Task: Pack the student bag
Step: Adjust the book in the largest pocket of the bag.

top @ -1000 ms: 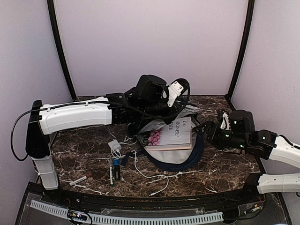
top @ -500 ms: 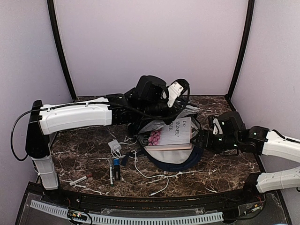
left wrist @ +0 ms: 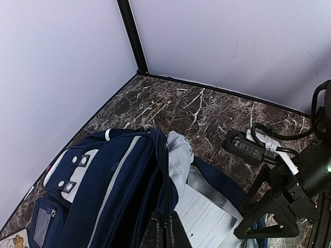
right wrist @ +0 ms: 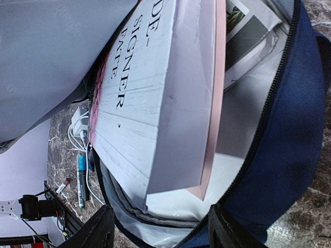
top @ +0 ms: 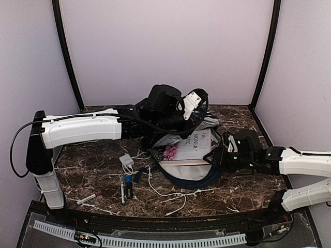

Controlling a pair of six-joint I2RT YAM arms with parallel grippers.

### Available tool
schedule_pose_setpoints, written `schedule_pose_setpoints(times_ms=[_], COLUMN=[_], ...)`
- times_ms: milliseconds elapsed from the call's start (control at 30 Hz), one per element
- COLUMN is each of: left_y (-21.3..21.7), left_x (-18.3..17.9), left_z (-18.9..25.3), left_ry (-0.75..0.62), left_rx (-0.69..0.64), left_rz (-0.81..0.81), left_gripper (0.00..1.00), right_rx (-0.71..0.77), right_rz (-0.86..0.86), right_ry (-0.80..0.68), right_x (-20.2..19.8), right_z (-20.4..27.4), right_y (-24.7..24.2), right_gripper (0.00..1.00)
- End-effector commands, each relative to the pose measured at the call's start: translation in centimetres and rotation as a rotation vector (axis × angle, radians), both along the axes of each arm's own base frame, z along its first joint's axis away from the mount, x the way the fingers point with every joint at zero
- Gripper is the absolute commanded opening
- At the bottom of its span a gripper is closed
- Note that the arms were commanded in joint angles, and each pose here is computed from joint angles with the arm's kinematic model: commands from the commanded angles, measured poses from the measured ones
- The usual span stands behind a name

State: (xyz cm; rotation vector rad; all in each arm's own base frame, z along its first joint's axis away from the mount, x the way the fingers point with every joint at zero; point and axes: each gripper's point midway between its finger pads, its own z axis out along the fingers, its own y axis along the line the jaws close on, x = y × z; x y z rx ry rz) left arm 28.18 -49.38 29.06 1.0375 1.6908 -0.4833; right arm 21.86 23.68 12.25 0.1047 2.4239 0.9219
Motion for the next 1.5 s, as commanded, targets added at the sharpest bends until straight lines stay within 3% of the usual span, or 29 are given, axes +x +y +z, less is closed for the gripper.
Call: schedule_pose_setpoints(times_ms=[0,167,300,500,667,800,933,1100,1467], left_y=[0.4,0.4,-0.5,-1.4,-0.6,-0.3,-0.5,-0.5,-1.2], left_x=[-1.5,-1.9,-2.3,-2.4,-2.1,-1.8,-1.9,-2.0,-2.6], left_z=[7.8,7.9,8.3,8.6,9.0,9.0,9.2,9.2,9.3], left_ry=[-0.086,-0.077,-0.051,-0.04,-0.078,-0.096,-0.095,-0.085,-0.046], left_rx=[-0.169,-0.189,-0.215,-0.223,-0.209,-0.202,-0.215,-0.22,-0.25], left_rz=[-0.048,-0.062,-0.101,-0.126,-0.097,-0.082,-0.091,-0.094,-0.13], left_gripper=[0.0,0.0,0.0,0.0,0.0,0.0,0.0,0.0,0.0], right_rx=[0.088,0.014,0.158,0.252,0.264,0.203,0.219,0.282,0.318], right_rz=[0.011,0.006,0.056,0.15,0.093,-0.032,-0.152,-0.163,-0.067], right_ry=[-0.064,-0.058,-0.083,-0.073,-0.031,-0.041,-0.072,-0.087,0.057], right_x=[2.0,3.7,4.3,1.9,0.4,0.6,2.6,6.4,8.6], right_z=[1.5,0.4,1.8,2.2,1.6,1.8,2.5,3.5,-1.1], right_y=[2.6,3.6,6.8,10.9,8.5,4.1,0.9,1.5,6.2], right_gripper=[0.61,0.47,0.34,0.32,0.38,0.52,0.6,0.73,0.7])
